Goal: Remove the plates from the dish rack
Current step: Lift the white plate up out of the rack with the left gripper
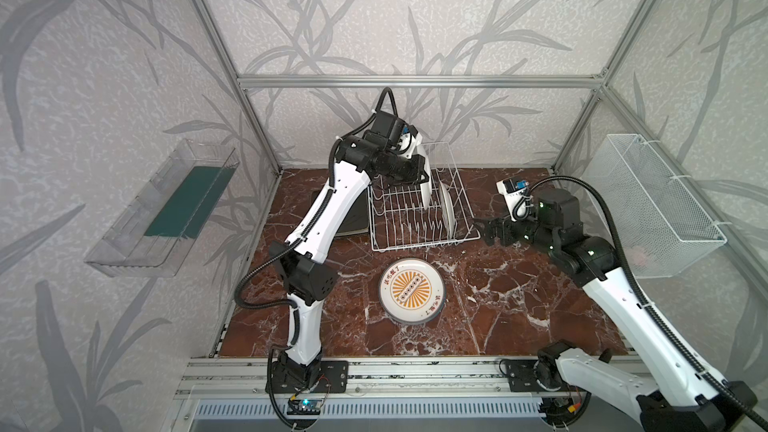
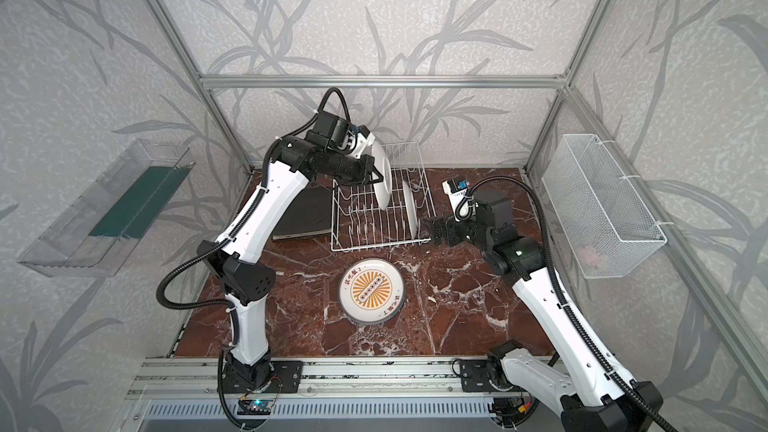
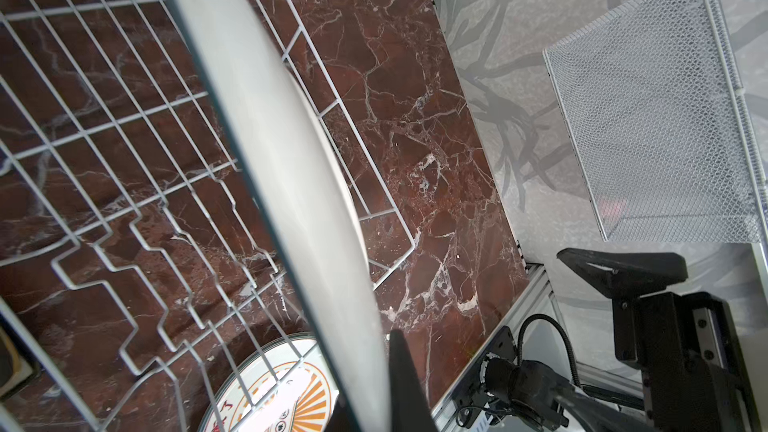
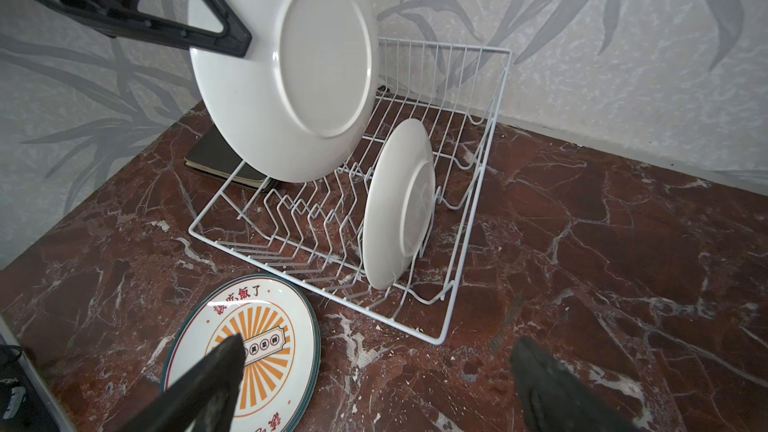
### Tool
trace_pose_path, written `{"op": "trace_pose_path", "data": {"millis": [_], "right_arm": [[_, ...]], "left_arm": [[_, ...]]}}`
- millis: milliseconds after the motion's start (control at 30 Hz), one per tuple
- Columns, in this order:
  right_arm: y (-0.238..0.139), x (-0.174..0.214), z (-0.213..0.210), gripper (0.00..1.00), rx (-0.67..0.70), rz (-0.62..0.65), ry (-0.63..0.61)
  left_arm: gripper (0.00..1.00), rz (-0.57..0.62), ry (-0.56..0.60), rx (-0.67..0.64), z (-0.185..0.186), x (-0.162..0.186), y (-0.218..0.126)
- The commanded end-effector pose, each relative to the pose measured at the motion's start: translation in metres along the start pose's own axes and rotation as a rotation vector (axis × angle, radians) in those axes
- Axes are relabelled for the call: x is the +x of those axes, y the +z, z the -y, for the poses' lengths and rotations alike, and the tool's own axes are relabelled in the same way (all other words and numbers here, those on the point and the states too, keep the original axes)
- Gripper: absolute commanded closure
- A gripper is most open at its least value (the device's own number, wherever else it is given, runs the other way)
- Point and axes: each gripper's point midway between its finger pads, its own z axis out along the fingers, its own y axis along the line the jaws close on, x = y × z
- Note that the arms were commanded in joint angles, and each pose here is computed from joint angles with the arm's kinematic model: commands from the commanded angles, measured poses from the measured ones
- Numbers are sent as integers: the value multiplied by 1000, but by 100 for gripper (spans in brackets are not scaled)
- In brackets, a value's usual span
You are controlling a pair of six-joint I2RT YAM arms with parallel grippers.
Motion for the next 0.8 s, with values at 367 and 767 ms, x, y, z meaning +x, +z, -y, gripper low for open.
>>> {"op": "trace_pose_path", "data": {"millis": [367, 767], "right_arm": [[-12, -26, -22, 1, -113, 10, 168], [3, -42, -33, 1, -211, -42, 375]], "left_arm": [[100, 258, 510, -179, 8, 2, -85], [100, 498, 1029, -198, 29, 56, -130]]}}
